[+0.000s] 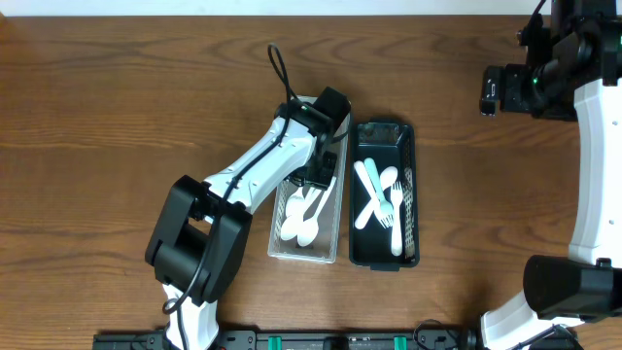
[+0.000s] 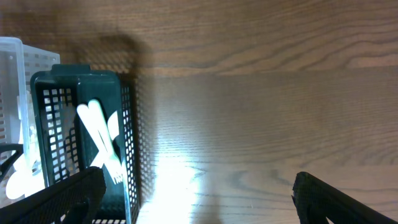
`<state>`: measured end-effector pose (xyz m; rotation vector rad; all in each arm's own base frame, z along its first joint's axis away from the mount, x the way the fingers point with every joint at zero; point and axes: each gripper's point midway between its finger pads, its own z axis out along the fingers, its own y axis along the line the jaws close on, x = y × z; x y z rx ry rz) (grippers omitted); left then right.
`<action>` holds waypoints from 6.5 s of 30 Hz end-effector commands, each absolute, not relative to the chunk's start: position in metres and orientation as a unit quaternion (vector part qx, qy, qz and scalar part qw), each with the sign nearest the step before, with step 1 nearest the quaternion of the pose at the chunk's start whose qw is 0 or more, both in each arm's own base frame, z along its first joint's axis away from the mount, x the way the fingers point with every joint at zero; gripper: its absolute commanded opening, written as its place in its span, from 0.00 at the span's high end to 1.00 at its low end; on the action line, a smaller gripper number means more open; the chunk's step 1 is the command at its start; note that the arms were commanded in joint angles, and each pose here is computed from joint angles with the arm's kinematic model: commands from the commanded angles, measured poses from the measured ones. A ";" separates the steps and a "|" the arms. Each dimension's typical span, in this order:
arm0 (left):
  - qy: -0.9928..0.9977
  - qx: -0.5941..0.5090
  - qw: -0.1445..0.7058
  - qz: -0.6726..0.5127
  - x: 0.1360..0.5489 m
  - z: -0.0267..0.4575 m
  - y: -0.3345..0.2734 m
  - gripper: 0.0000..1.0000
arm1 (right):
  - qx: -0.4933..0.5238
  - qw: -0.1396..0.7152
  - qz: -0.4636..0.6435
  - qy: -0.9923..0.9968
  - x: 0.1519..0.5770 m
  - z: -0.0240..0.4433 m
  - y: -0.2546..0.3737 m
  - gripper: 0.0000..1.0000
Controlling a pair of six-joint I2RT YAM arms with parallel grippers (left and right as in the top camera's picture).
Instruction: Pack container
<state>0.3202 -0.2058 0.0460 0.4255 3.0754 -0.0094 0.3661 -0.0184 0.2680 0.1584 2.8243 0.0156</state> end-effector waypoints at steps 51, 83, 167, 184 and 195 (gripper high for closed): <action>0.899 0.041 0.434 0.034 0.379 0.225 -0.016 0.02 | 0.015 0.493 -0.089 0.866 0.402 0.230 -0.017 0.01; 0.811 0.050 0.583 0.009 0.212 0.207 -0.015 0.02 | -0.031 0.373 -0.076 0.924 0.183 0.107 -0.014 0.01; 0.849 0.052 0.525 0.005 0.184 0.147 -0.011 0.02 | -0.102 0.677 -0.022 0.729 0.245 0.156 0.025 0.01; 0.759 0.046 0.649 0.012 0.243 0.137 -0.014 0.02 | -0.102 0.677 -0.022 0.729 0.245 0.156 0.025 0.01; 0.759 0.046 0.649 0.012 0.243 0.136 -0.014 0.02 | -0.102 0.677 -0.022 0.729 0.245 0.156 0.025 0.01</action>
